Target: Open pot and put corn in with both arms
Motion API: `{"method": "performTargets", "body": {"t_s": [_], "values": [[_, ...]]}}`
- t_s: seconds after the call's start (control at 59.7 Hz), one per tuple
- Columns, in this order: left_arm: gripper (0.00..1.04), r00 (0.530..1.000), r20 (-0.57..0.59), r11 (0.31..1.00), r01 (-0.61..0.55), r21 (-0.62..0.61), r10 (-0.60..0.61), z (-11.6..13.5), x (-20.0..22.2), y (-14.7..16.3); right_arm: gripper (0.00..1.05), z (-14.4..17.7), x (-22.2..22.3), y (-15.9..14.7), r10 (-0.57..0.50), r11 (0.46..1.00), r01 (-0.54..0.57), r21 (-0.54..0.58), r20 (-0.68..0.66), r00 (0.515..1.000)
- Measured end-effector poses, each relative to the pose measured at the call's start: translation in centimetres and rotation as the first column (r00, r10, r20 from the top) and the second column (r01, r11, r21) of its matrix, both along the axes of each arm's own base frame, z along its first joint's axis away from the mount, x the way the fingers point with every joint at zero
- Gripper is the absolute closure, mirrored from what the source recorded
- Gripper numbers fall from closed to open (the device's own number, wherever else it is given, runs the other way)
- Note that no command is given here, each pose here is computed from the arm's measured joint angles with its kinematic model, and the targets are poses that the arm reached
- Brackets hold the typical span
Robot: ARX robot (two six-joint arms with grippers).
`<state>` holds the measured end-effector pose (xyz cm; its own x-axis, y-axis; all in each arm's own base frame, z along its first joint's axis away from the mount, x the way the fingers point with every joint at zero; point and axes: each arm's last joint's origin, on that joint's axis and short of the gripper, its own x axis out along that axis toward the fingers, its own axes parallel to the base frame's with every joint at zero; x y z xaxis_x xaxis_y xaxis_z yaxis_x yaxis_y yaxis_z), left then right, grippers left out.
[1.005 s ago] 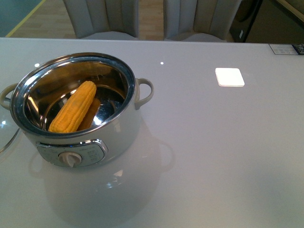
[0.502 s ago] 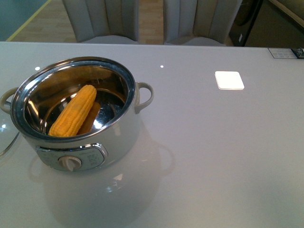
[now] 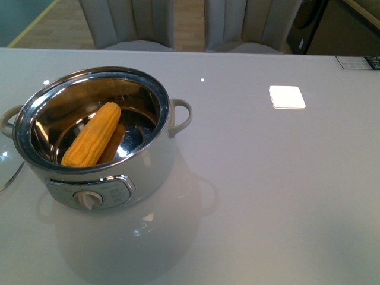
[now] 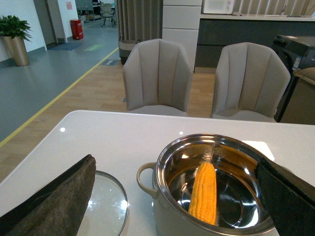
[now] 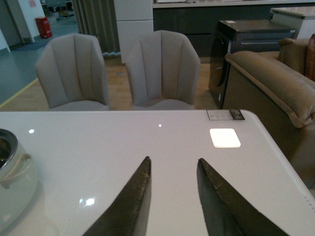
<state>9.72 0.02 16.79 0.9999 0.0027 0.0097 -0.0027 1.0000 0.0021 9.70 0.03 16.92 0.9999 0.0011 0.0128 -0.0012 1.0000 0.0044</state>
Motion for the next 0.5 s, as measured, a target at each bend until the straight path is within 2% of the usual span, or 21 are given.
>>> {"method": "performTargets", "body": {"t_s": [0.084,0.368,0.502], "values": [[0.07,1.000,0.000,1.000,0.000,0.000,0.000,0.00,0.00,0.00,0.57,0.00,0.00,0.00,0.000,1.000,0.000,0.000,0.000,1.000],[0.07,1.000,0.000,1.000,0.000,0.000,0.000,0.00,0.00,0.00,0.09,0.00,0.00,0.00,0.000,1.000,0.000,0.000,0.000,1.000],[0.07,1.000,0.000,1.000,0.000,0.000,0.000,0.00,0.00,0.00,0.09,0.00,0.00,0.00,0.000,1.000,0.000,0.000,0.000,1.000]]}}
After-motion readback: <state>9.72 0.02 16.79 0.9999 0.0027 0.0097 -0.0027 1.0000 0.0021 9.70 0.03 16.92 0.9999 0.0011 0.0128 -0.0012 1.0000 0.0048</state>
